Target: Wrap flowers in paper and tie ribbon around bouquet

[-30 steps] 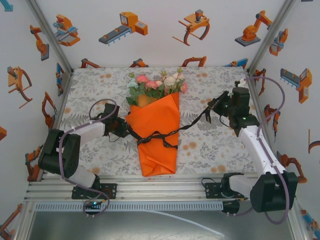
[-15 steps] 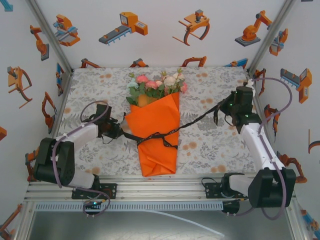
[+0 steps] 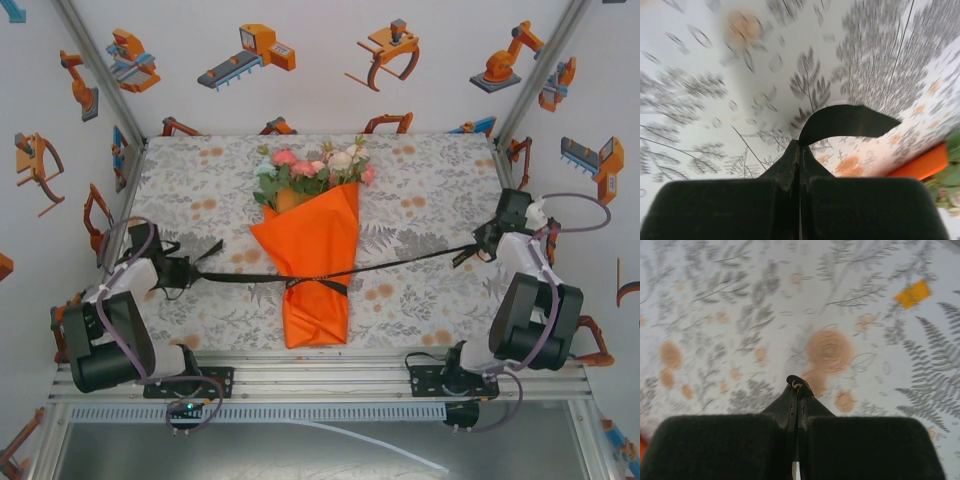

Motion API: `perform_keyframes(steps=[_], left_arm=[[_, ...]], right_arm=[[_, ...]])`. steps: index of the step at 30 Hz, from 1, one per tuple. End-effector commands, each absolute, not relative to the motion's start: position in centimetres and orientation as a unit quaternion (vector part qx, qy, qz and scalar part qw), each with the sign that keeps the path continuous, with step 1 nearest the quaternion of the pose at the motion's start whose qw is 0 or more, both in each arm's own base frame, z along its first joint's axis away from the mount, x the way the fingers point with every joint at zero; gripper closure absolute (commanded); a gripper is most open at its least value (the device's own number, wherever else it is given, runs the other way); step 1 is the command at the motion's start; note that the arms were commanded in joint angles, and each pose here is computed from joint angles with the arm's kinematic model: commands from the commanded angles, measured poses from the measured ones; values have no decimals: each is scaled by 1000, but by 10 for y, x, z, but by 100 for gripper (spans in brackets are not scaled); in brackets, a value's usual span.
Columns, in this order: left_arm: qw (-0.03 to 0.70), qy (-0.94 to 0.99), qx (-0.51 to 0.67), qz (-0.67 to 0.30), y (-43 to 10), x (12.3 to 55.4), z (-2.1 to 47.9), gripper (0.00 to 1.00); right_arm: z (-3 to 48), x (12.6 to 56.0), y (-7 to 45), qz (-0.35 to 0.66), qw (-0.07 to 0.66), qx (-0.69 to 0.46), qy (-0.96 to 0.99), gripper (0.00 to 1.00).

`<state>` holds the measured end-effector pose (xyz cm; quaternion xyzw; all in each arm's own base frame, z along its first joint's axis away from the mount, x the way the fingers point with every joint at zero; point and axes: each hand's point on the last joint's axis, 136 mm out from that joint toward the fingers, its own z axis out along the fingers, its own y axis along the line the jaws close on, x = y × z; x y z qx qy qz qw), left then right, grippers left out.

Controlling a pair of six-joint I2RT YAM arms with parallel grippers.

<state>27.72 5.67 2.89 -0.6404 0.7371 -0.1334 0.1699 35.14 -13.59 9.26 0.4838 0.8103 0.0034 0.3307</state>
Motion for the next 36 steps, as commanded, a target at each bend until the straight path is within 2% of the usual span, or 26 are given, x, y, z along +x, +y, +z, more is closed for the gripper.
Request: perform_keyframes(steps=[1,9,18,21,24,25,27,30,31,33,36], left_arm=[[181,714,-663,-135,84,268,37,100],[210,644,-725,-125,144,252,55,100],[229,569,-778,-134,187,217,69,100],[245,577,-767,-136,190,219,78,100],[285,614,-715,-173,180,245,97,100],[296,636,-689,-182,171,257,105,98],[322,687,-622,-194,147,280,127,82],[351,733,-551,-189,122,295,156,50],[359,744,-531,-187,116,298,164,44],[378,774,-478,-174,103,302,183,37],[393,826,-363,-176,65,314,205,35]], right_arm=[[89,341,-172,-42,345,532,772,100],[94,331,-222,-54,349,605,714,100],[106,316,-241,-69,359,645,671,100],[108,316,-240,-64,365,646,667,100],[110,332,-227,-18,378,627,682,100],[111,342,-219,7,381,612,693,100],[118,364,-193,60,390,570,720,98],[130,381,-157,99,392,514,757,56],[133,383,-146,105,392,498,766,46],[148,385,-120,120,402,452,787,35],[171,382,-80,124,422,369,819,32]])
